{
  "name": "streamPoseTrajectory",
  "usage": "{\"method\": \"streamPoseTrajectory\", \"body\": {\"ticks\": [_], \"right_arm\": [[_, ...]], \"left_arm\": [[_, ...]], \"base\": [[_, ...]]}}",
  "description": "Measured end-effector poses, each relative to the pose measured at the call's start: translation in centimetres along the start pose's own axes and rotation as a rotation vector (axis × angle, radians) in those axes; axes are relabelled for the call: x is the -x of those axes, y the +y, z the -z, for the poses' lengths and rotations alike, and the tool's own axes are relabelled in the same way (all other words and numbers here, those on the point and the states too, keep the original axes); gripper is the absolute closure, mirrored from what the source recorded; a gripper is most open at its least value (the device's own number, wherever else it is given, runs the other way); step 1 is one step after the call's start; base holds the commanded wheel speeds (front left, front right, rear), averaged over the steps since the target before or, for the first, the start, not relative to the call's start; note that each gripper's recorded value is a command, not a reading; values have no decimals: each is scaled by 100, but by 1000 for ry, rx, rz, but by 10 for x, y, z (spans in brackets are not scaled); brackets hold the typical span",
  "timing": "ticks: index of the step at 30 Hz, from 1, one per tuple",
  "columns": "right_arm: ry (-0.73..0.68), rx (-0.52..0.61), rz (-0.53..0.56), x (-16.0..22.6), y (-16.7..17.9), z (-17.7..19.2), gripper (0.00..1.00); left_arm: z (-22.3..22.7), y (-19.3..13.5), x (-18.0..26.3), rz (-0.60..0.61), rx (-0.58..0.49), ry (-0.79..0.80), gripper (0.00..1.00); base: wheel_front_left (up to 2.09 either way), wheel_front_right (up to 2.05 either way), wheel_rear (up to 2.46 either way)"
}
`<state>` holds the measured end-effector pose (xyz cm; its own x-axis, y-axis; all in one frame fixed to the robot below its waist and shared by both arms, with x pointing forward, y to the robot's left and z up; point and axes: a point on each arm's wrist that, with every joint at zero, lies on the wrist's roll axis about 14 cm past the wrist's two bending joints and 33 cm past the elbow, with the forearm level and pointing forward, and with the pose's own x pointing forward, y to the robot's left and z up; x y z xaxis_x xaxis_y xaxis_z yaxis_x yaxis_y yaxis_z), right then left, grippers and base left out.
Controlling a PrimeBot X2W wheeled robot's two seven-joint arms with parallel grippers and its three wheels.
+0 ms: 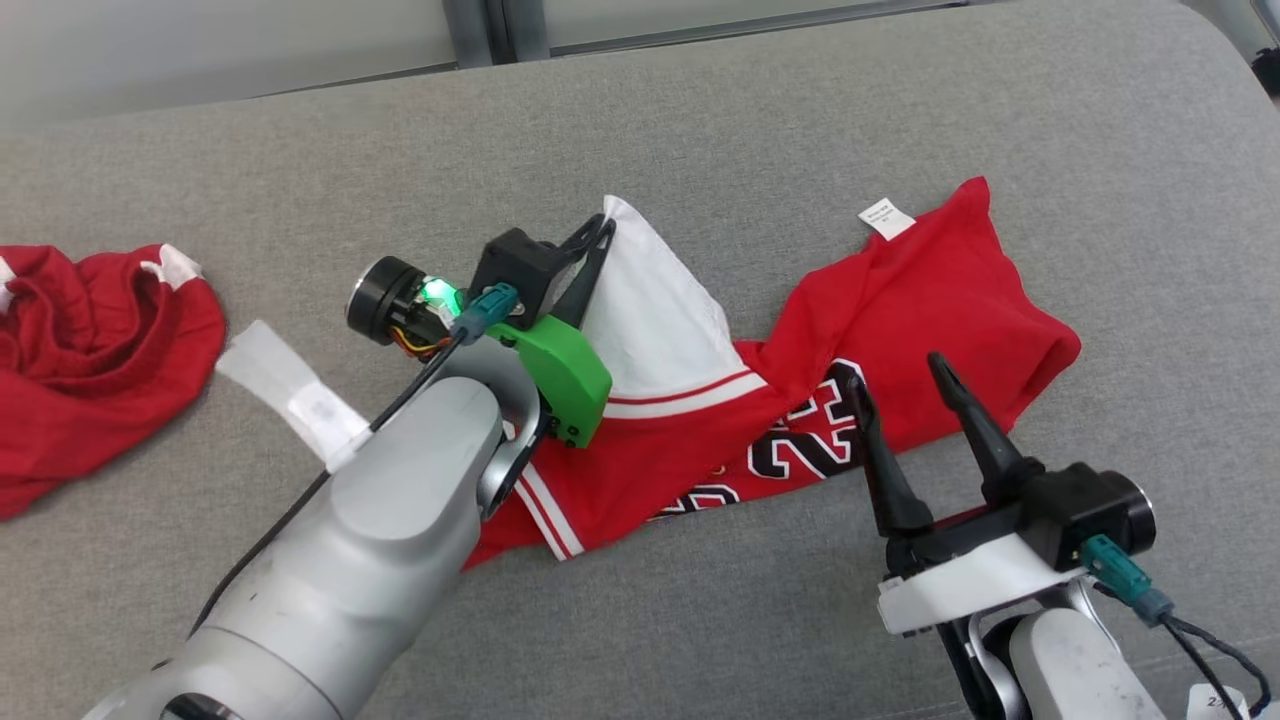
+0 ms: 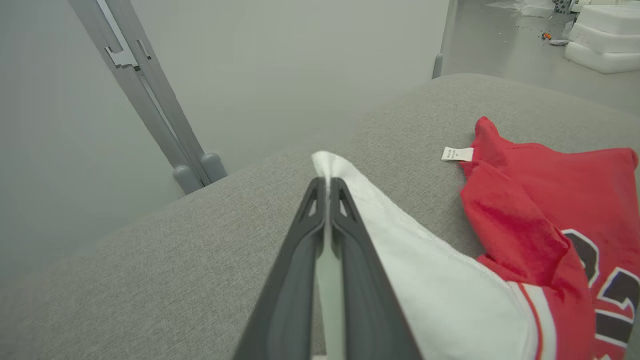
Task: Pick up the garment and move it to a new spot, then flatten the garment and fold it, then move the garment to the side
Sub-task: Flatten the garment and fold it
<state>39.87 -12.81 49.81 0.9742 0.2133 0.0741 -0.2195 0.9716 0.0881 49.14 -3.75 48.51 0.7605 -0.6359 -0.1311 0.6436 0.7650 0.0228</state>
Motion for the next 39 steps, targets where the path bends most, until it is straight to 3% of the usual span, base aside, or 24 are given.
{"method": "streamPoseTrajectory", "body": {"ticks": [11,16,26,39], "right_arm": [[24,-120,11,-38,-36,7,0],[177,-114,14,-65,-67,30,0],[490,3,56,-105,-126,55,0],[696,29,56,-135,-129,97,0]], "left_arm": [[18,27,64,-131,107,-57,100],[23,41,95,-211,141,-57,100],[37,72,132,-329,141,-4,100],[63,88,145,-379,160,66,100]], "base": [[0,0,0],[0,0,0],[0,0,0],[0,0,0]]}}
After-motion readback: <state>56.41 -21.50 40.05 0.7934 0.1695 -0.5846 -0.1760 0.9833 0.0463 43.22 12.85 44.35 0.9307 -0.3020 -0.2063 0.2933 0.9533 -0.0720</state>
